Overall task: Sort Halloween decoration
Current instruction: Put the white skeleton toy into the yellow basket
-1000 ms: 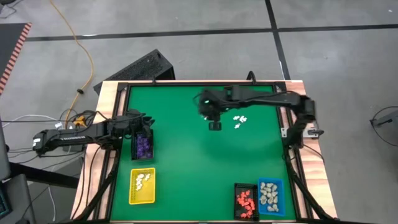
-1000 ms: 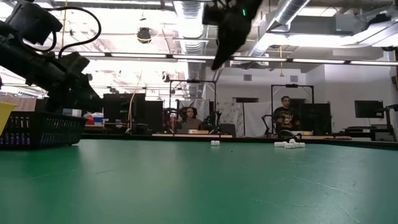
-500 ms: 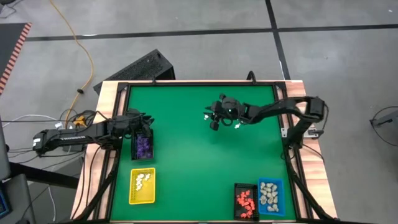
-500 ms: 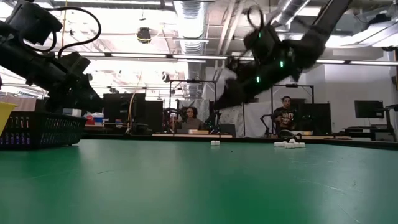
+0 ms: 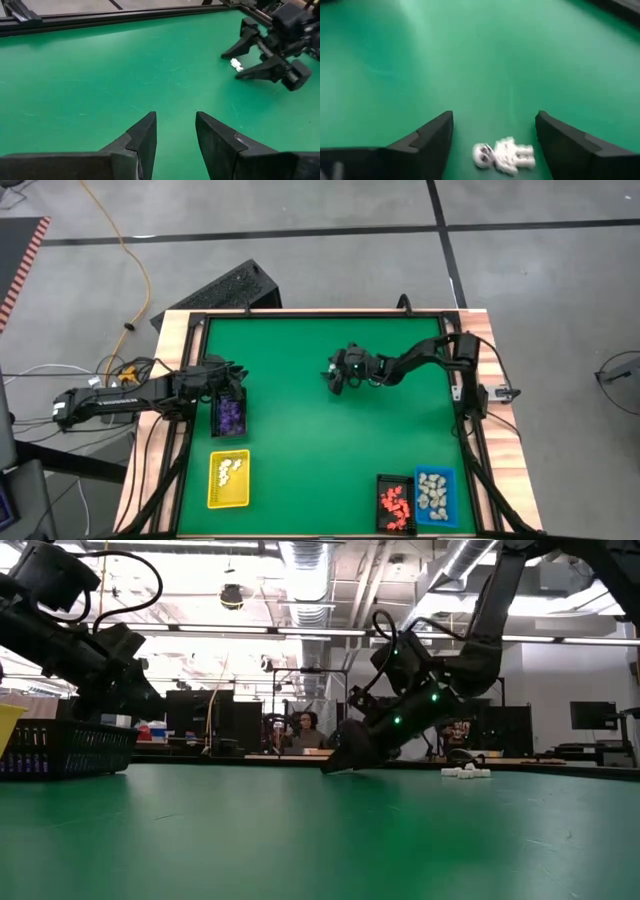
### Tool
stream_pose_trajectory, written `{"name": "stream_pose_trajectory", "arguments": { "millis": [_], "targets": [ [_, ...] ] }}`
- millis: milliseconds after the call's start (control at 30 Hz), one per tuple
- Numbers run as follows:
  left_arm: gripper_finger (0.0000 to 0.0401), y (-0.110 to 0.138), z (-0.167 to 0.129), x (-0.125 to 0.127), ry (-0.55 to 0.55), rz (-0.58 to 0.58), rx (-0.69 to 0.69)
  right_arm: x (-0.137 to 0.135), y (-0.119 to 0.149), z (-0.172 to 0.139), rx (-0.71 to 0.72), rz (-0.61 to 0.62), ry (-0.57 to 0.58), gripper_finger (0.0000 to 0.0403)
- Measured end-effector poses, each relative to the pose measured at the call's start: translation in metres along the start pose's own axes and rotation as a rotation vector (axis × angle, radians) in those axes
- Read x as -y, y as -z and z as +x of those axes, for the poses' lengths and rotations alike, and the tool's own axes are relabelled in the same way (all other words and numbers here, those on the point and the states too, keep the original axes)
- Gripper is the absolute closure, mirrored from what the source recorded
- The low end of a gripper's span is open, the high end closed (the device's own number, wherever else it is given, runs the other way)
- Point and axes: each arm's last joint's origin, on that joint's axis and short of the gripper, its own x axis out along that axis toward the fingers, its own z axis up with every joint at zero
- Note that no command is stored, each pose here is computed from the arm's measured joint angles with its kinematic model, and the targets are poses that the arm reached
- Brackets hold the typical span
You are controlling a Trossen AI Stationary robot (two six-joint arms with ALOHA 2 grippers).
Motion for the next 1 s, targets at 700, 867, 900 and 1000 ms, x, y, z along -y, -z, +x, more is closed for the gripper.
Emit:
{"name": "stream_pose_trajectory", "arguments": {
  "millis": [700, 867, 900, 1000],
  "targets": [
    [0.0275, 0.0, 0.0, 0.0, 0.0, -0.011, 0.001, -0.02, 0.025, 0.002, -0.081, -0.013, 0.159, 0.03],
    [0.0275, 0.0, 0.0, 0.0, 0.0, -0.011, 0.001, -0.026, 0.024, 0.0, -0.049, -0.025, 0.197, 0.0344],
    [0.0275, 0.0, 0.0, 0.0, -0.001, -0.011, 0.001, -0.028, 0.023, 0.0, -0.032, -0.022, 0.202, 0.0345],
    [0.0275, 0.0, 0.0, 0.0, 0.0, -0.011, 0.0, -0.035, 0.017, -0.002, 0.026, -0.017, 0.191, 0.0345]
  ]
}}
